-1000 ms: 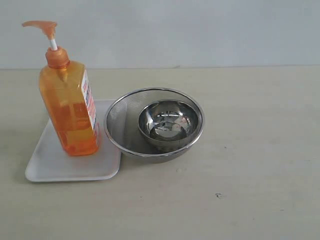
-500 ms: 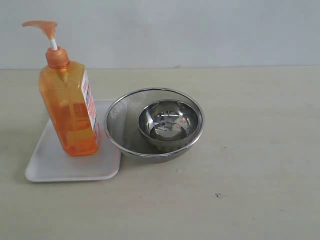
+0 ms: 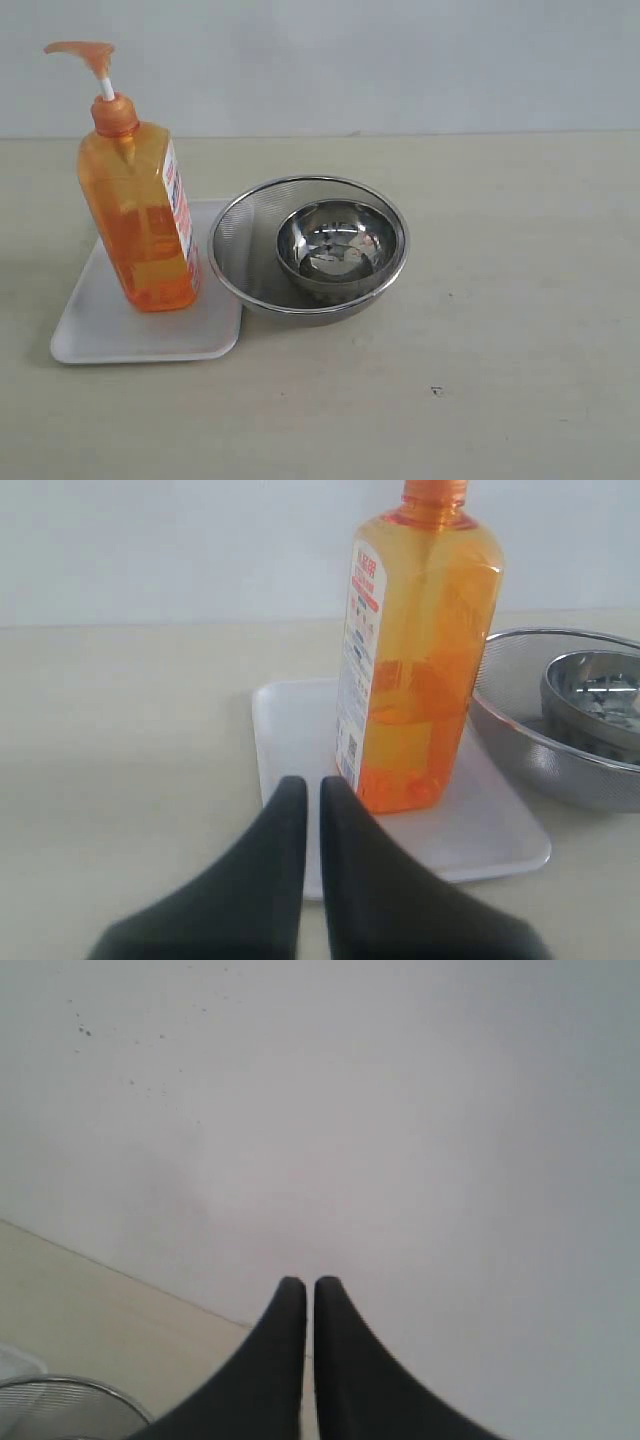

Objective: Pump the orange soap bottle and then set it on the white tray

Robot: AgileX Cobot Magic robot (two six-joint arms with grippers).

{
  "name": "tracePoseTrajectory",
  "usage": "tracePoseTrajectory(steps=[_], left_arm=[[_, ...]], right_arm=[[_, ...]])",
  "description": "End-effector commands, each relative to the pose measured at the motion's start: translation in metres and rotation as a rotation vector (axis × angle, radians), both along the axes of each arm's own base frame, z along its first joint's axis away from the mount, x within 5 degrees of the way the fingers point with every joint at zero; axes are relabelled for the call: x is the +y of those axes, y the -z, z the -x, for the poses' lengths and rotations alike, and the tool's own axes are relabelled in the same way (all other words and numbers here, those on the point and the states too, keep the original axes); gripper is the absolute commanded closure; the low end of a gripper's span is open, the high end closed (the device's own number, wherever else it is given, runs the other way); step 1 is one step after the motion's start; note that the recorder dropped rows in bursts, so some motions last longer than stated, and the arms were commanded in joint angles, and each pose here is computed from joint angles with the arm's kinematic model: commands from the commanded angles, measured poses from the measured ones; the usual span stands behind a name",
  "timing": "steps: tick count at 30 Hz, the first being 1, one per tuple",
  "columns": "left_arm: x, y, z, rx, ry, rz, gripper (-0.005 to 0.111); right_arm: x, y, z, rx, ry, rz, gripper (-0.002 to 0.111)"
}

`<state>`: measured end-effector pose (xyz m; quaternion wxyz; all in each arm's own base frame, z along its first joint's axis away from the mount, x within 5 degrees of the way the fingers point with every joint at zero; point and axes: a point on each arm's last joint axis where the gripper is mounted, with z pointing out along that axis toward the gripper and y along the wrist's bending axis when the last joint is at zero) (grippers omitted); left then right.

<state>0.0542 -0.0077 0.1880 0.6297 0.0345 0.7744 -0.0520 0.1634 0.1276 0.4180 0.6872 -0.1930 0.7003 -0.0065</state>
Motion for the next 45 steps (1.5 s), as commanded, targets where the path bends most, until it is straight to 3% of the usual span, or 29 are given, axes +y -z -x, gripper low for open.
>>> tracePoseTrajectory(steps=[1, 13, 24, 45], left_arm=[[0.0, 0.001, 0.0, 0.002, 0.001, 0.005, 0.102], [0.0, 0.001, 0.0, 0.002, 0.001, 0.005, 0.102], [0.0, 0.001, 0.0, 0.002, 0.001, 0.005, 0.102], [0.0, 0.001, 0.0, 0.002, 0.001, 0.005, 0.102]], right_arm=[[0.013, 0.01, 0.003, -0.008, -0.148, 0.026, 0.108], [0.031, 0.036, 0.013, 0.002, -0.376, 0.095, 0.108], [0.044, 0.035, 0.023, -0.014, -0.558, 0.064, 0.108], [0.047, 0.035, 0.026, 0.079, -0.584, -0.101, 0.108]])
